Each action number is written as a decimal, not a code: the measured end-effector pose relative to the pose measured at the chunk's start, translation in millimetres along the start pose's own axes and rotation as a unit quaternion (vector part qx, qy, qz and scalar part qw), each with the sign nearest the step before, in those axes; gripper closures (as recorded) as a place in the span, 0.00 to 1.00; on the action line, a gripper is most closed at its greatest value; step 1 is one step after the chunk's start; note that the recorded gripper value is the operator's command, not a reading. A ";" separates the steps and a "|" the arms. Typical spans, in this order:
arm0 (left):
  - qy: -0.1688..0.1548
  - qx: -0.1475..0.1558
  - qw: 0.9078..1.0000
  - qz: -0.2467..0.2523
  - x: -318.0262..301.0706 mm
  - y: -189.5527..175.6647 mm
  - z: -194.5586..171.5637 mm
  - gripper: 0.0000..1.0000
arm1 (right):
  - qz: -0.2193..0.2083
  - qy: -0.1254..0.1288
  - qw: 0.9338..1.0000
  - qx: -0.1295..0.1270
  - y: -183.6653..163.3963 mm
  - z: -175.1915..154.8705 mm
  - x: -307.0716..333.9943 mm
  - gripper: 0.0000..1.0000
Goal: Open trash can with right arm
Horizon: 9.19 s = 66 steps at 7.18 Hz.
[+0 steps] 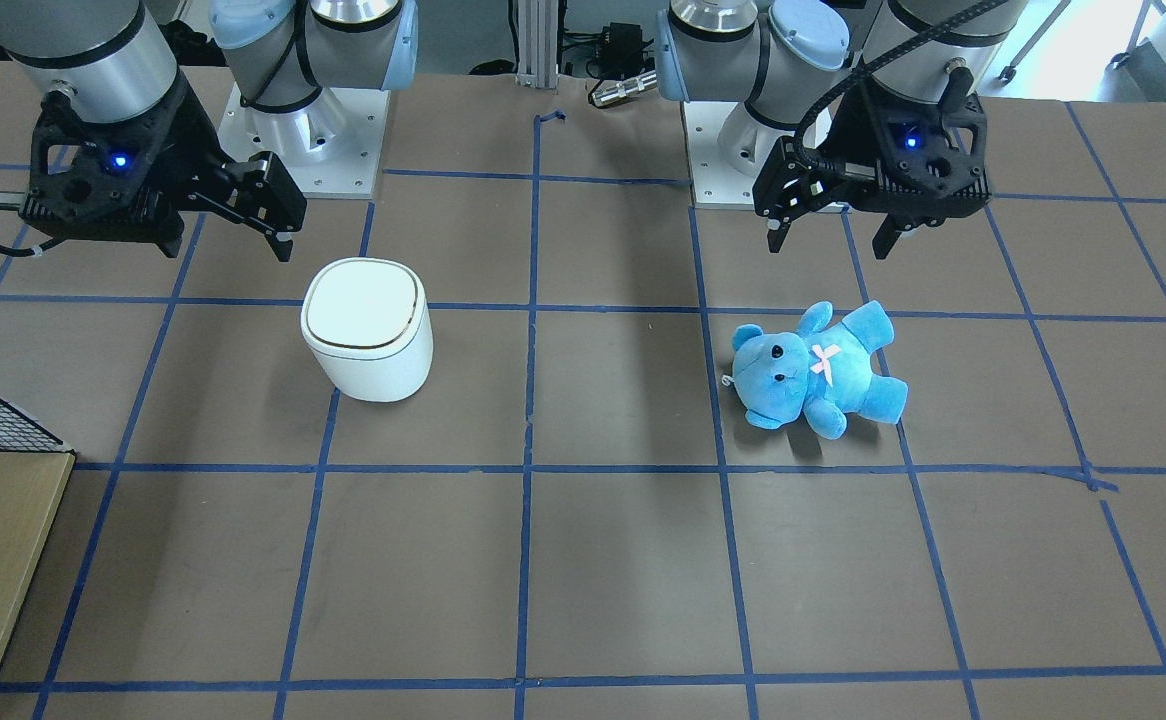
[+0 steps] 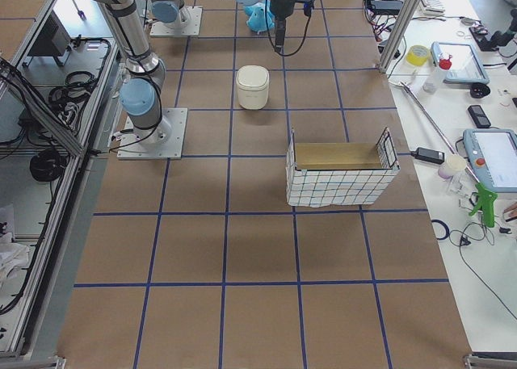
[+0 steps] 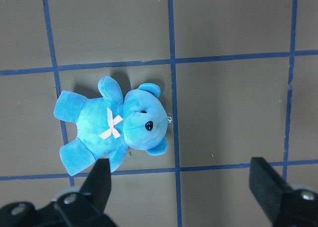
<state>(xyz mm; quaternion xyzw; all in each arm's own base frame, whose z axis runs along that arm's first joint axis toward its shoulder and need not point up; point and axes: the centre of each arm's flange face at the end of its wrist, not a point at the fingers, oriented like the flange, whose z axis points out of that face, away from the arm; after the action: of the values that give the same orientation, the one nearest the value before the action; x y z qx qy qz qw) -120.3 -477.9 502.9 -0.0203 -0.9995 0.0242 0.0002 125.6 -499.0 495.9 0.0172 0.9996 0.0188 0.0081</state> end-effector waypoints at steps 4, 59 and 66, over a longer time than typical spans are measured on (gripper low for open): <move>0.000 0.000 1.000 0.000 0.0 0.0 0.1 0.00 | 0.000 0.000 1.000 0.001 -0.2 -0.2 0.5 0.00; 0.000 0.000 1.000 0.000 0.0 0.0 0.0 0.00 | -0.002 0.026 0.999 0.041 -27.6 13.4 4.9 0.00; 0.000 0.000 1.000 0.000 0.0 0.0 0.1 0.00 | 0.005 0.040 0.999 0.028 -18.1 4.1 -12.3 0.00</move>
<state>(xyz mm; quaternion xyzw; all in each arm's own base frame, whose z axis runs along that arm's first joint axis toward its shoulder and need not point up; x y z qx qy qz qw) -120.3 -477.9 502.8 -0.0203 -0.9995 0.0241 0.0002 137.4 -517.4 491.4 0.0218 0.9992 -0.0087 -0.0323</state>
